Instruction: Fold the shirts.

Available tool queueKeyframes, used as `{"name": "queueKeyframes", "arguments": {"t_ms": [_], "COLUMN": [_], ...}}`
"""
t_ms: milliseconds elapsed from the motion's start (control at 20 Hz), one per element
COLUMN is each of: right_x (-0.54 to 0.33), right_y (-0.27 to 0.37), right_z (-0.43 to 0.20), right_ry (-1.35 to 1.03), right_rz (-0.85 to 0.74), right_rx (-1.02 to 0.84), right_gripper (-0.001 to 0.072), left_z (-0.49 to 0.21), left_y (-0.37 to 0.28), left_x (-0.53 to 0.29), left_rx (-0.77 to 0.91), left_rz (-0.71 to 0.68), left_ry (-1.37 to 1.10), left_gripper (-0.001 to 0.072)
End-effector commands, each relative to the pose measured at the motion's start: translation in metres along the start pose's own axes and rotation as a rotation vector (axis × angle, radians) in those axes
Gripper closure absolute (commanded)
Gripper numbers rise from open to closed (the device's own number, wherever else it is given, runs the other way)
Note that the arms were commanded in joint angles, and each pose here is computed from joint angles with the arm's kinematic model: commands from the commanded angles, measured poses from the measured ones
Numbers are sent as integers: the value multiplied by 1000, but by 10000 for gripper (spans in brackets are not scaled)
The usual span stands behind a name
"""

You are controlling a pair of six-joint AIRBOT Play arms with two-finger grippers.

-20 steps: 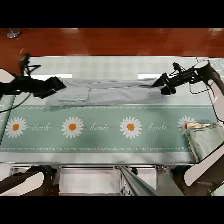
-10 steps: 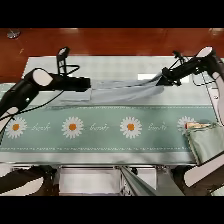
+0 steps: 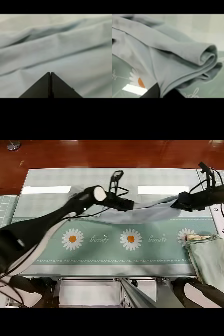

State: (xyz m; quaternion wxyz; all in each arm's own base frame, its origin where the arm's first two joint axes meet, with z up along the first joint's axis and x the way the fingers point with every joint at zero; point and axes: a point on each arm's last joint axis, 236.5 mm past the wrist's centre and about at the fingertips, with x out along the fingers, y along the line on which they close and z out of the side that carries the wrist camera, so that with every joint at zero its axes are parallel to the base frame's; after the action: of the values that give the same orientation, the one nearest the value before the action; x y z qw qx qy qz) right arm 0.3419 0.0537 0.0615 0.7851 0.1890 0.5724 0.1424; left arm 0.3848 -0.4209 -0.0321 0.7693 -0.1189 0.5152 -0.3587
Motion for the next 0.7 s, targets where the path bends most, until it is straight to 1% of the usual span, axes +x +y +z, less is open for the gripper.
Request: {"name": "queueKeyframes", "arguments": {"t_ms": [0,100,200,300,450,550,650], "right_x": [-31,-41,-44,-44,-42,-35,-28], "right_y": [18,26,29,33,43,59,80], "right_z": [-13,-14,-13,-13,-17,-22,-20], "right_ry": [-115,-148,-157,-159,-140,-120,-137], "right_rz": [-1,5,17,34,57,77,102], "right_rx": [-20,-27,-23,-17,-29,-65,-98], "right_gripper": [682,682,681,681,681,681,681], "left_z": [-33,-64,-97,-98,-41,14,57], "left_y": [-37,-68,-102,-119,-101,-64,-18], "left_x": [59,80,90,89,60,21,-35], "left_rx": [-101,-134,-101,-62,-82,-126,-154], "left_rz": [-104,-181,-243,-267,-276,-264,-229], "left_ry": [138,256,368,371,280,191,125], "left_gripper": [691,691,690,690,690,691,691]}}
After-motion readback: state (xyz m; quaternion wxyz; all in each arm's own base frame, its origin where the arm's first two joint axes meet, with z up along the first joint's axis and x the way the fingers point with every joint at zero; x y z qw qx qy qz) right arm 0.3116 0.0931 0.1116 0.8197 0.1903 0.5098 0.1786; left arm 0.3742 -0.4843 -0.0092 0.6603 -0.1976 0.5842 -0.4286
